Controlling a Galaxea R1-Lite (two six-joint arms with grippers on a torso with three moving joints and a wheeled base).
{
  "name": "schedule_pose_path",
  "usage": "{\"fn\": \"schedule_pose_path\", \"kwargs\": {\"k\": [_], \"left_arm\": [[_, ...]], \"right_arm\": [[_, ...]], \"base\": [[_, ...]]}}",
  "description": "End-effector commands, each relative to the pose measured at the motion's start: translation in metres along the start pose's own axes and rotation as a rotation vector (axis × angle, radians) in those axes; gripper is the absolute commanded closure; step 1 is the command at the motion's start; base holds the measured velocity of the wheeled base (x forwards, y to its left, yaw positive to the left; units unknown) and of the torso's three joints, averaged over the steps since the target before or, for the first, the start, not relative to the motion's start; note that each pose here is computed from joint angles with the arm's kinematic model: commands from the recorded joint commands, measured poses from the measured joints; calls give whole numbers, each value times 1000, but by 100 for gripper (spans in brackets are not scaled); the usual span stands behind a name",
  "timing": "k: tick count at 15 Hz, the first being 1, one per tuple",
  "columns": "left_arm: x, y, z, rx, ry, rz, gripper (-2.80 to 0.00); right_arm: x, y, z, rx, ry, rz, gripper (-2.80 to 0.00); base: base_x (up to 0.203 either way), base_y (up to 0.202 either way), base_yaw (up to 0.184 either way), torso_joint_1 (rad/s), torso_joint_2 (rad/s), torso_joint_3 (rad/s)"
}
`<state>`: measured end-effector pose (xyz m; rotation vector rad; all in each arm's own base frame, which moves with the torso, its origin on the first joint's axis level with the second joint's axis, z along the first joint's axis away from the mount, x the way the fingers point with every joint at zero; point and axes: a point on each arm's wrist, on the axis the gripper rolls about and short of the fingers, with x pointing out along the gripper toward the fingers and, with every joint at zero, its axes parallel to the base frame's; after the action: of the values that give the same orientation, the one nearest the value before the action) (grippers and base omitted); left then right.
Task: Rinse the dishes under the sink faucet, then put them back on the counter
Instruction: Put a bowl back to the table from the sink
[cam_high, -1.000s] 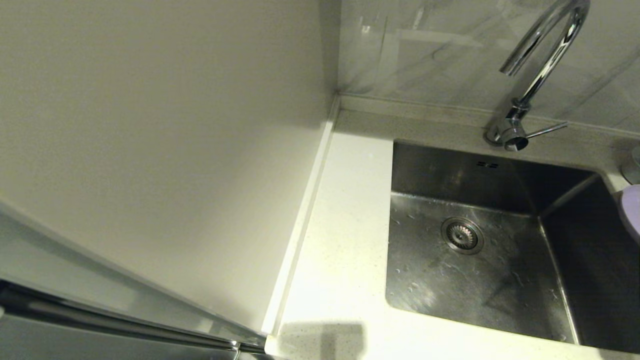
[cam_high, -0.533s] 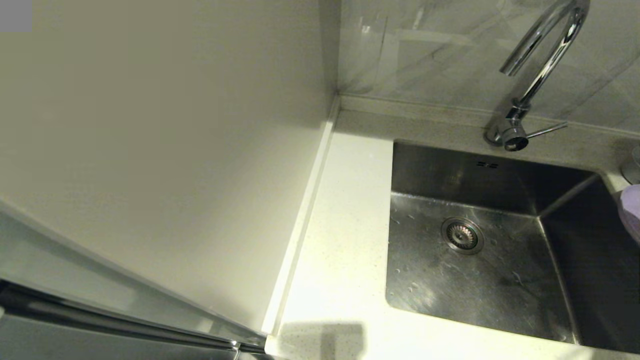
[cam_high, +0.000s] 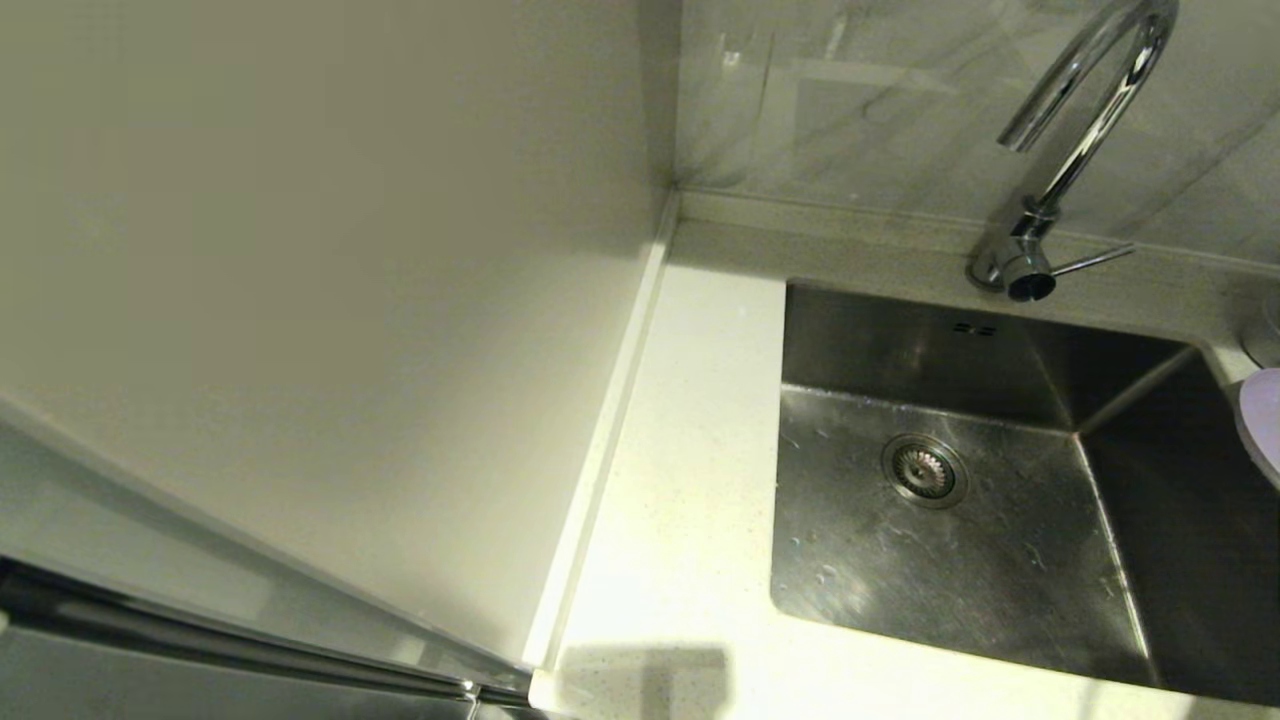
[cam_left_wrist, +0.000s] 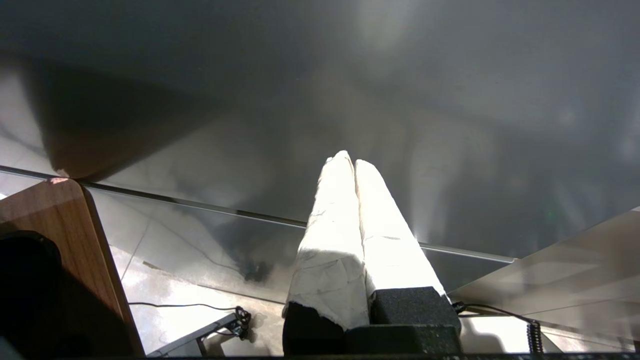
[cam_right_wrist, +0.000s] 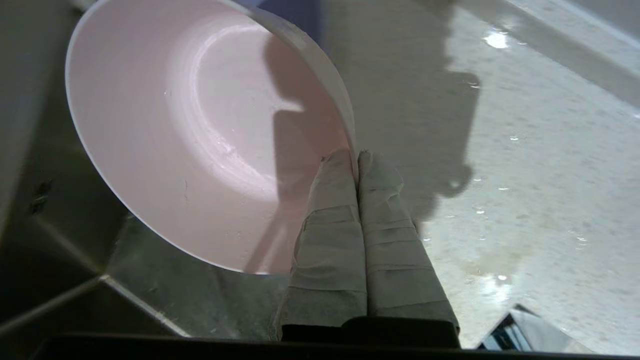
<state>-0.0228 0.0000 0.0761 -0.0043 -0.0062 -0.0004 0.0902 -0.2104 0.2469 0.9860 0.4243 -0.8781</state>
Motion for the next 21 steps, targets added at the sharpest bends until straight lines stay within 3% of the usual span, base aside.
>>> {"fn": "schedule_pose_path", "kwargs": {"k": [1,11,17,21], "left_arm": [[0,0,-1,0,2,-1,0],[0,0,-1,0,2,0,0],[0,0,0,0,1,-1,0],[0,0,-1,0,3,0,0]], "right_arm": [[19,-14,0,-7,47,-57,0],[58,-41,-19,-223,32,-82,0],[61,-43,-18,-225,39,-85,0],[66,-46,-16,-244,-22,-111,0]], "base": [[0,0,0,0,0,0],[0,0,0,0,0,0],[0,0,0,0,0,0],[0,0,0,0,0,0]]}}
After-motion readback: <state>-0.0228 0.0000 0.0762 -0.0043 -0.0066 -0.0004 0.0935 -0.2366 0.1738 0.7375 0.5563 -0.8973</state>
